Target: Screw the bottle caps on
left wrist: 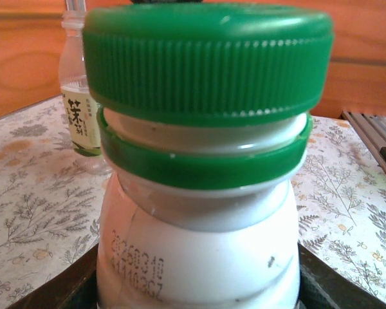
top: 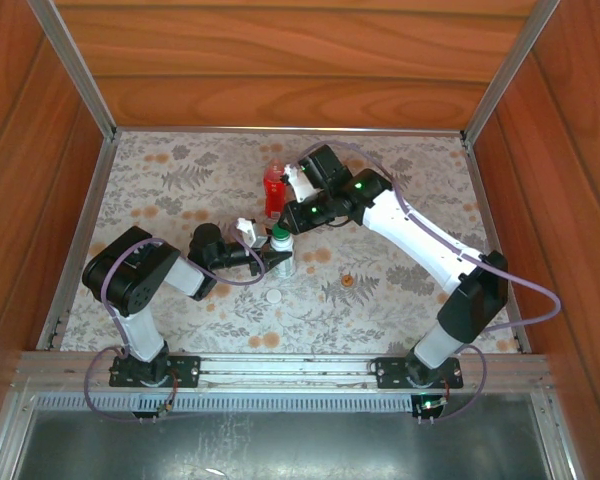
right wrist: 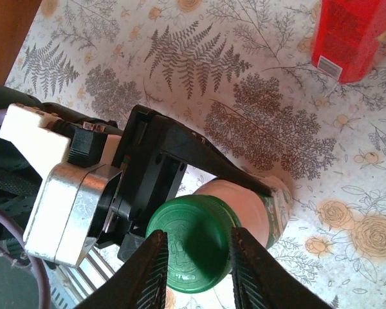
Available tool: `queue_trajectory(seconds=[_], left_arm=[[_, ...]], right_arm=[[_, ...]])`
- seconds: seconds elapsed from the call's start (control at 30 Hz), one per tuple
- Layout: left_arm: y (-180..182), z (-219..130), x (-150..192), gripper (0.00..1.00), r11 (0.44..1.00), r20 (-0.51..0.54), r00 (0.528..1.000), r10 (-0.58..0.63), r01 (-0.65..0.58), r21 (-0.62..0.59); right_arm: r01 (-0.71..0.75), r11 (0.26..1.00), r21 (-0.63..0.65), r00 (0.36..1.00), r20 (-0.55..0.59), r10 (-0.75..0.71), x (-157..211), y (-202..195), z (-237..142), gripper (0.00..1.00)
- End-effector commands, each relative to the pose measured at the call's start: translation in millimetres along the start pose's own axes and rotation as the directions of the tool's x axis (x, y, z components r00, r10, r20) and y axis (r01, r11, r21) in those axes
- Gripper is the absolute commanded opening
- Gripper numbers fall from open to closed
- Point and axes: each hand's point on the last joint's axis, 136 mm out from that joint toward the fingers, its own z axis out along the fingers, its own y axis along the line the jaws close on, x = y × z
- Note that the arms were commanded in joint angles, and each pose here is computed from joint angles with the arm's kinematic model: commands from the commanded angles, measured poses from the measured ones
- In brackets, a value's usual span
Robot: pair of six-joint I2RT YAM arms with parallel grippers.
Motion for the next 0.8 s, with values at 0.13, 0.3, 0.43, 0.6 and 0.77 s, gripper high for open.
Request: queue_trajectory(seconds=[0.13, 0.3, 0.43, 0.6, 0.77], left_arm=[[-1, -1, -1, 0.55, 1.0, -0.005, 1.0, -0.018, 0.018, 0.023], [-1, -1, -1, 0.55, 0.999, -0.005, 1.0, -0.02, 0.02, 0.025], [-1, -1, -1, 0.55, 0.999, -0.006, 1.0, -0.021, 0.021, 0.025], [-1, -1, -1, 0.55, 0.999, -0.006, 1.0, -0.024, 0.024, 0.025], [0, -1, -2, 0.55, 0.999, -0.005, 1.0, -0.027, 0.027, 0.019]], right_arm=[[-0.027, 0.999, -0.028, 0.999, -0.027, 0.026, 5, -3, 8, 0.27], [-0.034, 0.999, -0.018, 0.999, -0.037, 0.033, 9, -6, 10, 0.23], [-0.04, 0.999, -0.011, 0.998, -0.052, 0.04, 14, -8, 12, 0.21], [-0.055, 0.999, -0.001, 0.996, -0.075, 0.054, 24, -11, 13, 0.14], [-0.071, 0.997, -0.025, 0.993, -0.091, 0.068, 33, -8, 10, 0.11]])
